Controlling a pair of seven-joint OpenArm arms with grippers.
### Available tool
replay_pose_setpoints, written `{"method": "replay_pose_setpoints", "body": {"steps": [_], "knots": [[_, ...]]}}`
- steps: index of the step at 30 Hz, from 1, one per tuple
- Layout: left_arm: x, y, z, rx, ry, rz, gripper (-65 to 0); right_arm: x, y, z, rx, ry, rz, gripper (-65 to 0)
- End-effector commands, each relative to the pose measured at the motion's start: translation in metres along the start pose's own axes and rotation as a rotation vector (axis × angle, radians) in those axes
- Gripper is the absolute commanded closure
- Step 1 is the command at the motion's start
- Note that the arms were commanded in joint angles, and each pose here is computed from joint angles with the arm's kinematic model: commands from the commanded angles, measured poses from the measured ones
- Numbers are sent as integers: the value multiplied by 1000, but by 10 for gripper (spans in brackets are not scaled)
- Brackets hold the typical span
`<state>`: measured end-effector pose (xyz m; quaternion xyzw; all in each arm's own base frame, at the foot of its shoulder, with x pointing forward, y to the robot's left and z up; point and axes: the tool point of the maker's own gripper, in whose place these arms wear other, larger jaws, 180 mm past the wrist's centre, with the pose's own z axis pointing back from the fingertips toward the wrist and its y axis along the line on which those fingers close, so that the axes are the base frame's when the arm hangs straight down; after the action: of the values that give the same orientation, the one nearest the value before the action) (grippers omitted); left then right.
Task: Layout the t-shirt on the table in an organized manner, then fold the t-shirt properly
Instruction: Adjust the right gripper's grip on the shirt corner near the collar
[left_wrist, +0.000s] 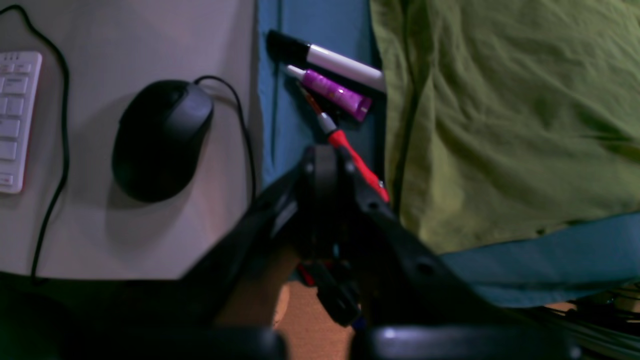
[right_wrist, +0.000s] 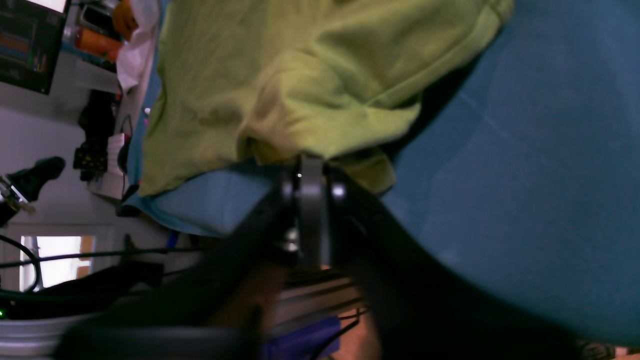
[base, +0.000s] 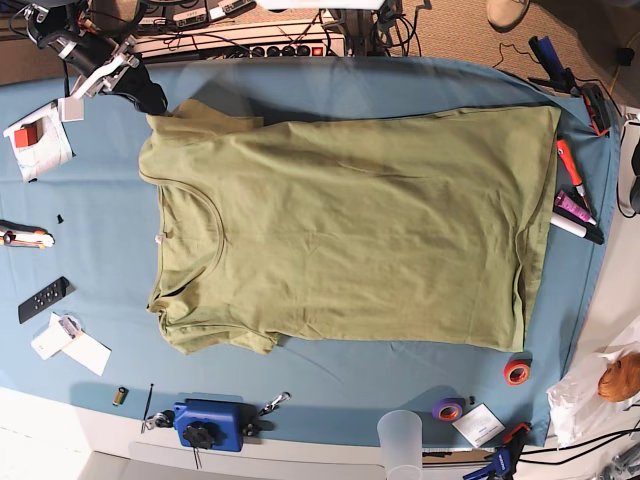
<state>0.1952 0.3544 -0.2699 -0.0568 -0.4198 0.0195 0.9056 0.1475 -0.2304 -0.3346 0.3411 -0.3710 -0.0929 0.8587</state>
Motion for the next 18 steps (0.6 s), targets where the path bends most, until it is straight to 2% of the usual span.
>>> {"method": "replay_pose_setpoints", "body": {"steps": [1,3,4,8,12,18], "knots": [[15,-1,4,-6,-43,-25,0,10,4,4,13,-31,19,-153],[16,-1,4,-5,-44,-26,0,8,2,5,4,-22,18,-248],[15,-1,4,-5,-43,-26,0,6,1,5,-4,-15,18,-258],[16,-1,4,-6,-44,-25,0,-2,-8,6,-56,29,29,-258],[20,-2,5,-14,-70,-22,0,-17,-19,-3,-119,127,62,-258],[23,-6,5,-37,-88,-11,0,-59,-5,-39,-74,341,129,-258]]}}
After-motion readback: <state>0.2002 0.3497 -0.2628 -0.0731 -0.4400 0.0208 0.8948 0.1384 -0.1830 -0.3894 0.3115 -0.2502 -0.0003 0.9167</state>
